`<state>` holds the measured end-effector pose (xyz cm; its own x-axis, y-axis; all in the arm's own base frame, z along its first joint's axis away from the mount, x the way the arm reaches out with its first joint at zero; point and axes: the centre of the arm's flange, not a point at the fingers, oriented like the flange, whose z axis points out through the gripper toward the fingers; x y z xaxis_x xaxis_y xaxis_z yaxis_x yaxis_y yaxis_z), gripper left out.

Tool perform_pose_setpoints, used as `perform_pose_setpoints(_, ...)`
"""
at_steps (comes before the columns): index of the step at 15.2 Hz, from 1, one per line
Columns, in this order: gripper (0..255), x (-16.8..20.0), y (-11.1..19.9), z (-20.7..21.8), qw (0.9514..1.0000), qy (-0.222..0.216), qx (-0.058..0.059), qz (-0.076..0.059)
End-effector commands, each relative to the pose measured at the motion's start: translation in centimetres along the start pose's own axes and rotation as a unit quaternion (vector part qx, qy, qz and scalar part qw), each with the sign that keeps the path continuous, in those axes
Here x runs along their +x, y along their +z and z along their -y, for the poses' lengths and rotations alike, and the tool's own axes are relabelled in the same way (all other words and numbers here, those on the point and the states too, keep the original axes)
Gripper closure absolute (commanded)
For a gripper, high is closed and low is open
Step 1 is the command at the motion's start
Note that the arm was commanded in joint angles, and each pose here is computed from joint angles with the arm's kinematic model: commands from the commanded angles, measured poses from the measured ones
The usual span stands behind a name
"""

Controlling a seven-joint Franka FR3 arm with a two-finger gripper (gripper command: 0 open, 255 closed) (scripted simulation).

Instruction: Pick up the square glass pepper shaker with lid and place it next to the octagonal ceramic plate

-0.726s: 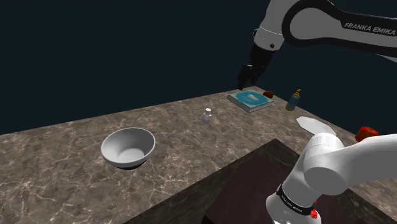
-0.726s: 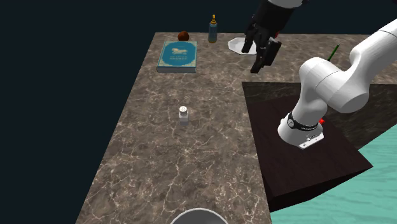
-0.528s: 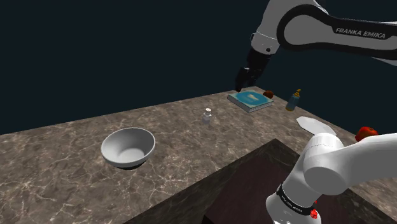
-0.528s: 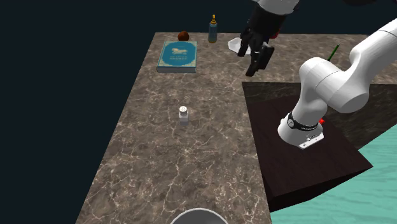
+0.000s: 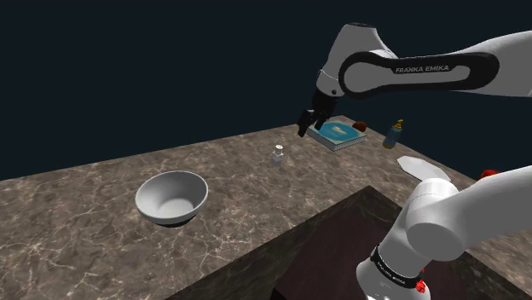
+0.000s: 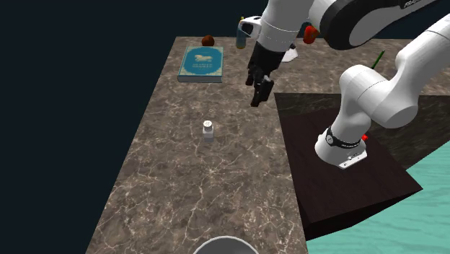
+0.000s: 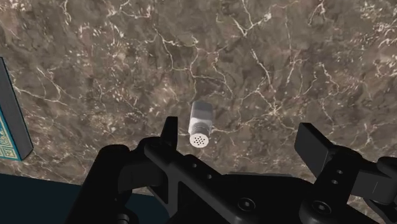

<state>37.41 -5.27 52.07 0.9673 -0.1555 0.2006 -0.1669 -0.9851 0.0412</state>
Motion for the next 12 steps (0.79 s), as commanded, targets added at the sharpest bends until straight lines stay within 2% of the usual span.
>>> perform_pose_setpoints(1, 0, 0.9, 2.4, -0.4, 1.0, 0.004, 0.004, -0.004)
perform_pose_setpoints(12, 0, 6.5, 15.5, -2.6, 0.9992, 0.024, 0.025, -0.021)
